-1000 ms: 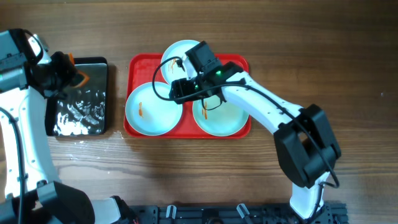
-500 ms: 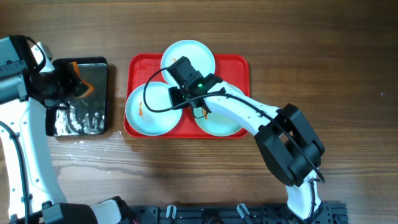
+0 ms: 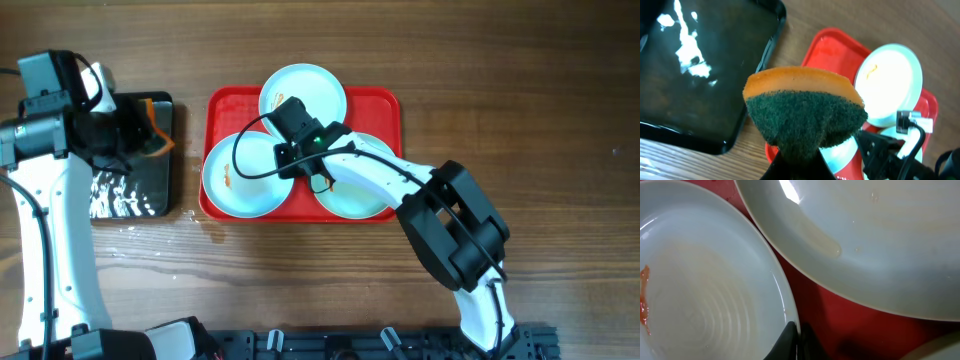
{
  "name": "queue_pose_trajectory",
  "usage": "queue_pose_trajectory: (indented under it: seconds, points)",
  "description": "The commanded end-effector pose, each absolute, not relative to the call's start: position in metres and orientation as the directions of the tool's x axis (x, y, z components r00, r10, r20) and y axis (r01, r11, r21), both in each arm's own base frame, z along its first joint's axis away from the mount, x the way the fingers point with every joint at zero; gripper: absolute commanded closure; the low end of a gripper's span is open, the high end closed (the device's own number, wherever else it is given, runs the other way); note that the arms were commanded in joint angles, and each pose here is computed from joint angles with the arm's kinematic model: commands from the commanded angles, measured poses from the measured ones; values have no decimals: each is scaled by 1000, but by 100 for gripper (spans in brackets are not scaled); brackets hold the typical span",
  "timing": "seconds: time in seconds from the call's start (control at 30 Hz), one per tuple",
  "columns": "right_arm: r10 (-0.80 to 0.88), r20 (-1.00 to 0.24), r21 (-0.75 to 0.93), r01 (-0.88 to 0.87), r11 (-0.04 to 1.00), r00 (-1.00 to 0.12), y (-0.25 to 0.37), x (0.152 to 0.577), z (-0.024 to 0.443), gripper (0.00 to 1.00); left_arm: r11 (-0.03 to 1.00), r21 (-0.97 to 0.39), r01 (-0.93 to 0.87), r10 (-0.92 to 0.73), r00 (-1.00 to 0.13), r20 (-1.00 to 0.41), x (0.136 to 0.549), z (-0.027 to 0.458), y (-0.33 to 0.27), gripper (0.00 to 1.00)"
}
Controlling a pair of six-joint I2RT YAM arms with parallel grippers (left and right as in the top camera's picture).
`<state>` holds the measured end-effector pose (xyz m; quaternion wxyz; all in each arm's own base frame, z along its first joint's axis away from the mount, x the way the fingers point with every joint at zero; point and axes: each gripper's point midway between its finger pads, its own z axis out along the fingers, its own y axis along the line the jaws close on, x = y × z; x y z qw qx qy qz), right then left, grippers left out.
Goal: Clean dirty plates on tray and stack at the side
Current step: 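Reach the right gripper to the top plate and grip its rim, then scrub the top plate with the sponge in the left gripper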
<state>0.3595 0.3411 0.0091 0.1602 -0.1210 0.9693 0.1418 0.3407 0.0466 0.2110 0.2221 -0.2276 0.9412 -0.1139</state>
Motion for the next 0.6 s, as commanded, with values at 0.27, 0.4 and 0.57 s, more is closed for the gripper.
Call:
queue_pose_trajectory:
  seconds: [0.27, 0.4, 0.57]
  points:
    - [-184, -237, 282, -248, 927, -954, 345, 335, -2, 96, 904, -382, -193, -298, -924, -239, 325, 123, -40, 96]
    - [-190, -205, 273, -242, 931, -960, 341, 329, -4, 96, 905, -385, -178, -286, -927, -242, 323, 103, -50, 96]
    - [-194, -175, 268, -236, 934, -965, 337, 322, -6, 96, 896, -396, -201, -311, -920, -237, 320, 75, -53, 96]
